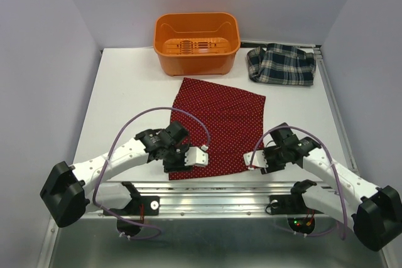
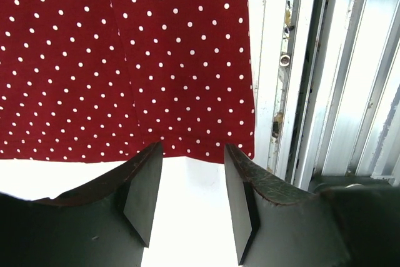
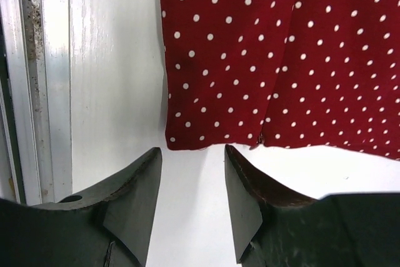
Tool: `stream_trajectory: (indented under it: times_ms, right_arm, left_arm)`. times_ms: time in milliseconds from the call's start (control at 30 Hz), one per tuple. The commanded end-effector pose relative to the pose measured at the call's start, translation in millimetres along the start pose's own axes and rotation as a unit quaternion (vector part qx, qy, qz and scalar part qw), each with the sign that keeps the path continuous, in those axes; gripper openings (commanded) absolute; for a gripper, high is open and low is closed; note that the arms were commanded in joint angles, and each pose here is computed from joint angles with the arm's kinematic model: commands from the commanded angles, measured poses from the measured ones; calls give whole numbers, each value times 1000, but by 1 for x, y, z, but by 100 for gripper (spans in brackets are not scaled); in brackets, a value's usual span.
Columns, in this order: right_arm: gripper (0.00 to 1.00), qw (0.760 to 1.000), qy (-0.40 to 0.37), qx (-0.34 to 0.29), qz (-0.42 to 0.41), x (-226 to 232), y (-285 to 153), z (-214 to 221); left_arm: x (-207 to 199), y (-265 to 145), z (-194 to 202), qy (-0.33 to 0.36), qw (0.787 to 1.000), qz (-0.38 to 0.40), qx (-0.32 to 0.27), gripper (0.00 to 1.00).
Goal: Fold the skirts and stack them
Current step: Fold the skirt
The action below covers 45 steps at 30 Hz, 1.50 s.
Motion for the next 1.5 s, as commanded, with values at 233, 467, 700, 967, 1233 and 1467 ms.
stream_trajectory:
  times_ms: [233,467,700,967,1233,1467]
  right_arm:
    - [50,998,-52,-26,-2,3,9,-14]
    - [45,998,-62,-10,-11,9,21,-11]
    - [13,1000,-13,13,-8,-3,32,-9]
    - [1,999,45,0,-21,-12,30,-24]
    - [1,998,54,-4,-22,-14,29,-28]
    - [1,998,55,4,-19,-14,28,-25]
  left_arm:
    - [-5,0,3,6,1000,18,3,56]
    - [-9,0,6,8,999,31,10,57]
    - [-23,2,9,34,996,84,26,58]
    - [-43,11,4,82,988,120,55,56]
    - [-43,25,9,66,984,126,103,52]
    - [-34,35,14,62,984,107,128,49]
Point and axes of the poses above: each gripper's point midway between its finger pads, its own y axis out along the fingers, its own x axis along the line the jaws close on, z = x × y, the point moved 3 cm from there along -y, back along the fingers, and after that the axes turned 9 degrees about y, right-handed, at the moved point
